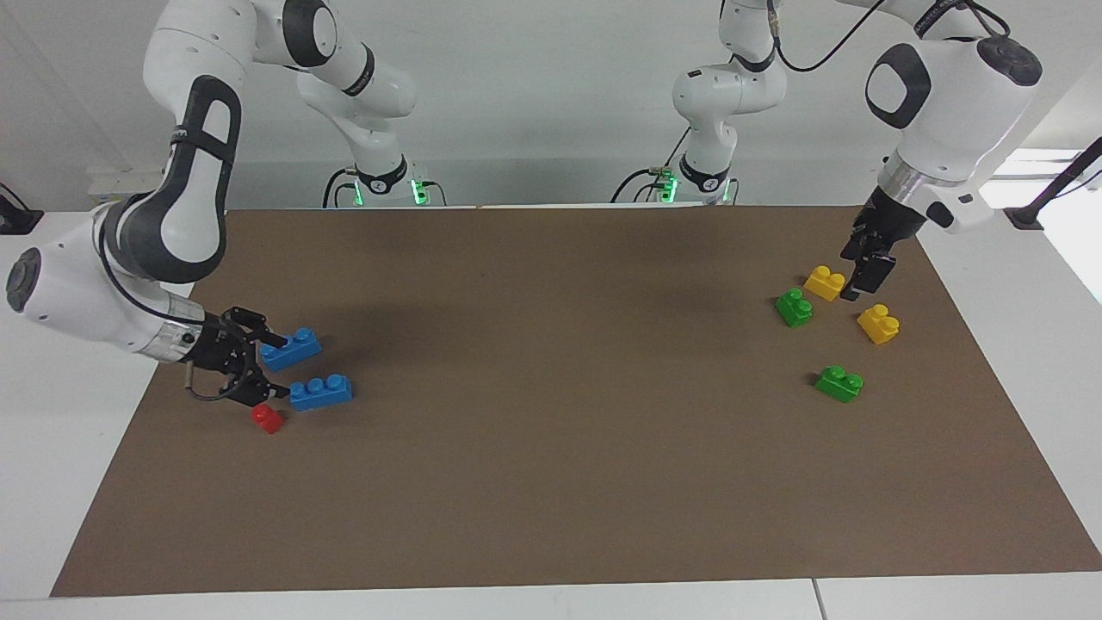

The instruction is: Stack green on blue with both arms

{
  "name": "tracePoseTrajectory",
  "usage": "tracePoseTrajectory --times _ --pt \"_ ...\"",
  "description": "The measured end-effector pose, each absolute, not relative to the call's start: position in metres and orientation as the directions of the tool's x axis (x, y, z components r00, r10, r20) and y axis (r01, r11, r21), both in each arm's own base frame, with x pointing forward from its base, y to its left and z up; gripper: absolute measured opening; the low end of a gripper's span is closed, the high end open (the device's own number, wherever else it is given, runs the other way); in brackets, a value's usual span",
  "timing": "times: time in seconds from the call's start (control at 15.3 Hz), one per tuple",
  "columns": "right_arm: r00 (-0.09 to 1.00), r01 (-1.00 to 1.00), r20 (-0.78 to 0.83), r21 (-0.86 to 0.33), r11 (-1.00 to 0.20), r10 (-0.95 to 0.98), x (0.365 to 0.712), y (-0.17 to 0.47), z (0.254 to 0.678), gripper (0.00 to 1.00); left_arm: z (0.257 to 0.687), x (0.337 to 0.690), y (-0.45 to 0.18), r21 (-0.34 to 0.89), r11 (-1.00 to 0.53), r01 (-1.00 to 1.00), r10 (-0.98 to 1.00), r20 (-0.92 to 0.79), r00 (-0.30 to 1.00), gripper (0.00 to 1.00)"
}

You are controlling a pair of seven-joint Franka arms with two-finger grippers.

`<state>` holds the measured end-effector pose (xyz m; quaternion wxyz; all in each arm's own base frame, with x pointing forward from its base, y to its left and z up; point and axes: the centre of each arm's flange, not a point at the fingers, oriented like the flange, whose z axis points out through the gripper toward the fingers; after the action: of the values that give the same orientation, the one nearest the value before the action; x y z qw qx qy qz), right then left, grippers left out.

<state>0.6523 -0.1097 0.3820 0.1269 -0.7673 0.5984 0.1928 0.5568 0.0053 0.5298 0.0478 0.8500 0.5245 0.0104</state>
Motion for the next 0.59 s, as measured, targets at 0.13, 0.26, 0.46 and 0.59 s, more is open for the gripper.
tracePoseTrajectory --times 0.13,0.26,0.46,0.59 --pt "0.204 -0.968 -0.449 0.042 -0.249 -0.870 0.654 -0.110 0.373 1.00 0.513 0.565 0.006 0.084 -0.456 0.886 0.887 -0.038 0.460 1.00" --pt "0.197 -0.969 -0.445 0.045 -0.241 -0.873 0.655 -0.112 0.359 1.00 0.497 0.572 0.009 0.076 -0.476 0.876 0.876 -0.044 0.480 1.00" --pt "0.186 -0.971 -0.441 0.053 -0.232 -0.878 0.654 -0.114 0.335 1.00 0.479 0.581 0.026 0.073 -0.491 0.868 0.868 -0.045 0.495 1.00" --pt "0.178 -0.970 -0.447 0.068 -0.231 -0.877 0.650 -0.113 0.325 1.00 0.466 0.585 0.035 0.049 -0.512 0.858 0.858 -0.030 0.514 1.00"
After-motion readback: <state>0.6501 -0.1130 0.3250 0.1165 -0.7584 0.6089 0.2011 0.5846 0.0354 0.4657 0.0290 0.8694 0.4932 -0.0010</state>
